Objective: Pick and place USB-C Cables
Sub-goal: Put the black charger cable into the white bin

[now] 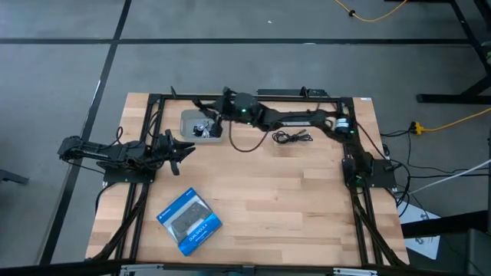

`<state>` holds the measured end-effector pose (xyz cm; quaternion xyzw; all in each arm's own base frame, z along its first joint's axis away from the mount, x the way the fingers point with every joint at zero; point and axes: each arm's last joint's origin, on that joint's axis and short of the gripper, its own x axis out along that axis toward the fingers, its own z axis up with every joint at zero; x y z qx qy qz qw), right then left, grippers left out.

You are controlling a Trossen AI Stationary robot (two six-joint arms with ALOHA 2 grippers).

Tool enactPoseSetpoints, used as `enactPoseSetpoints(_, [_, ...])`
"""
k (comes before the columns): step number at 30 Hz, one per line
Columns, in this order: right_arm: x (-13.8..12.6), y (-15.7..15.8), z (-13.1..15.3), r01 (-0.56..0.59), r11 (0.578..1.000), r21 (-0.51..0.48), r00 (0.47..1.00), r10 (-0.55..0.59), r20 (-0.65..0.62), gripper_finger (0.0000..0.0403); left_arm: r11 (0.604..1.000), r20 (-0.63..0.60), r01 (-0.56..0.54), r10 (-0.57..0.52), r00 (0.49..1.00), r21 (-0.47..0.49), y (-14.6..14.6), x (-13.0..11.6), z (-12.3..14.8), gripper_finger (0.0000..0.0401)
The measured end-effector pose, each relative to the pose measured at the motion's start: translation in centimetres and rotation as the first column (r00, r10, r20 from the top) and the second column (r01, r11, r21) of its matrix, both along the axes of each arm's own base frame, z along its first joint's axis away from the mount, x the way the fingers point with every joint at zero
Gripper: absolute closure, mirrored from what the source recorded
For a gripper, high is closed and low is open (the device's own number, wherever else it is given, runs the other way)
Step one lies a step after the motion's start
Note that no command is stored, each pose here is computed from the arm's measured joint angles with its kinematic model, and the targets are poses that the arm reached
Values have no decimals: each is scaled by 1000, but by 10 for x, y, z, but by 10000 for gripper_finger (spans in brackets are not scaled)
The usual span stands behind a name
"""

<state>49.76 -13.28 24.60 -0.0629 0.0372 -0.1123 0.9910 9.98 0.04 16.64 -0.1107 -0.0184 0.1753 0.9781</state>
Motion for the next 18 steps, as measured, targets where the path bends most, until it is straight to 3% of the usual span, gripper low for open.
enactPoseSetpoints(9, [46,-11,-13,-59,995,84,966,78,-246,344,1000,0,-1,1,1000,0,0,0,0,315])
enactPoseSetpoints(14, [48,-12,-9,-38,992,124,926,82,-367,344,1000,0,-1,1,1000,0,0,0,0,315])
enactPoseSetpoints(18, [44,-16,-14,36,993,110,903,14,-429,344,1000,0,-1,1,1000,0,0,0,0,315])
